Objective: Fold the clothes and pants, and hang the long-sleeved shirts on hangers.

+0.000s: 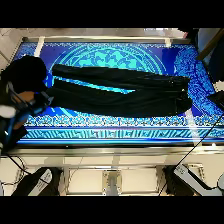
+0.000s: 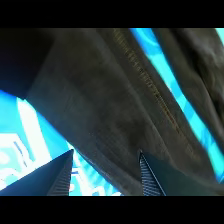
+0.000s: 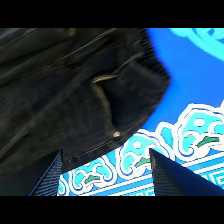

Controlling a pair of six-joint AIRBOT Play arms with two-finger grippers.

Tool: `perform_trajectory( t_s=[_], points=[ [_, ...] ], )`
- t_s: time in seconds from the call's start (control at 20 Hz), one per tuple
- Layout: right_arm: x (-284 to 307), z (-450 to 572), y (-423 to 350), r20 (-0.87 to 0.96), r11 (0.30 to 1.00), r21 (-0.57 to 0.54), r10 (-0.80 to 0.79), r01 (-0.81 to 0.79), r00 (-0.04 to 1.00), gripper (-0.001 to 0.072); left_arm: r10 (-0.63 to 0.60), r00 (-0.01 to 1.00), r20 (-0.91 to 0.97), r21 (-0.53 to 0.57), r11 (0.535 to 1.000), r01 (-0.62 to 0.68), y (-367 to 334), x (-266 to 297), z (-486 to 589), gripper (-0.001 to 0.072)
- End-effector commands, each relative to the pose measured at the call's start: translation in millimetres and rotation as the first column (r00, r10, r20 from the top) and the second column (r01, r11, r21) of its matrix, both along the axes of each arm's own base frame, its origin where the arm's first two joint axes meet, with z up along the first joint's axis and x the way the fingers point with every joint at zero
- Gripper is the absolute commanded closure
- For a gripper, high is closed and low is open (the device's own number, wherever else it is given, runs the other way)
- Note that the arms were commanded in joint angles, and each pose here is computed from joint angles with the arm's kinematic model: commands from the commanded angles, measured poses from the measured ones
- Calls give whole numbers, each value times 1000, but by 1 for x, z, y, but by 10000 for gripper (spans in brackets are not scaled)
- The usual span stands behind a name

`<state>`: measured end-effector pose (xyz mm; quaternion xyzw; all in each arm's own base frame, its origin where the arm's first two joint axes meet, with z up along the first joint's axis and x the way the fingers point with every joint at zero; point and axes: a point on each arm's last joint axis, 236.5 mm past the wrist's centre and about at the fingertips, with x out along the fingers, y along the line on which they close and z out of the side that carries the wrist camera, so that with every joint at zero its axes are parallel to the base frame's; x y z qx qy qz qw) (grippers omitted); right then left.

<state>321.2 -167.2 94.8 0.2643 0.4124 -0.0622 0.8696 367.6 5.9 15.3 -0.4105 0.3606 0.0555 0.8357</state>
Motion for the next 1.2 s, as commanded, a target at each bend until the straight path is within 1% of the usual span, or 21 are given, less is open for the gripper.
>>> perform_trajectory(
  t_s=[0.0, 0.05, 0.2, 0.3, 0.4, 0.55, 0.7, 0.75, 0.8, 0.85, 0.9, 1.0, 1.05, 1.1, 1.15],
  points=[
    [3, 0, 20, 58, 998, 58, 32, -35, 998, 132, 124, 992, -10, -66, 990, -124, -7, -13, -44, 263],
    [4, 3, 22, 70, 997, 68, 32, -36, 997, 132, 137, 990, -21, -75, 988, -138, -9, -6, -51, 263],
    [2, 2, 27, 60, 995, 81, 51, -56, 997, 133, 120, 988, -99, -110, 985, -131, -24, 9, -76, 263],
    [-2, 1, 34, 50, 992, 86, 87, -91, 995, 151, 106, 986, -125, -107, 987, -119, -26, 19, -85, 263],
    [-4, 0, 37, 43, 990, 96, 98, -102, 994, 151, 94, 988, -125, -85, 991, -105, -24, 28, -89, 263],
    [-4, 0, 37, 43, 990, 97, 98, -102, 994, 156, 113, 985, -130, -59, 991, -121, -15, 41, -98, 264],
    [-4, 0, 37, 43, 990, 97, 98, -102, 994, 155, 110, 983, -148, -59, 991, -120, -14, 58, -109, 265],
    [-4, 1, 38, 44, 990, 96, 98, -102, 994, 156, 107, 984, -145, -59, 992, -116, -15, 66, -109, 288],
    [-5, 3, 38, 47, 991, 90, 98, -102, 994, 156, 100, 985, -138, -61, 992, -109, -16, 73, -106, 406],
    [-6, 5, 37, 49, 992, 79, 97, -101, 994, 156, 98, 987, -125, -62, 992, -107, -16, 81, -102, 601],
    [-8, 7, 36, 49, 994, 52, 97, -99, 994, 156, 97, 989, -109, -60, 993, -104, -16, 87, -96, 689],
    [-17, 10, 23, 32, 997, -24, 69, -68, 997, 156, 73, 994, -78, -49, 996, -77, -17, 95, -84, 689],
    [-26, 9, 15, 17, 998, -43, 44, -43, 999, 156, 62, 995, -73, -56, 996, -66, -20, 97, -79, 689],
    [-40, 1, 6, -5, 999, -38, 0, 0, 1000, 156, 49, 997, -67, -54, 997, -53, -22, 97, -75, 689],
    [-54, -14, 1, -28, 999, -3, -51, 51, 998, 156, 13, 998, -56, -33, 999, -15, -25, 96, -72, 689]
  ],
)
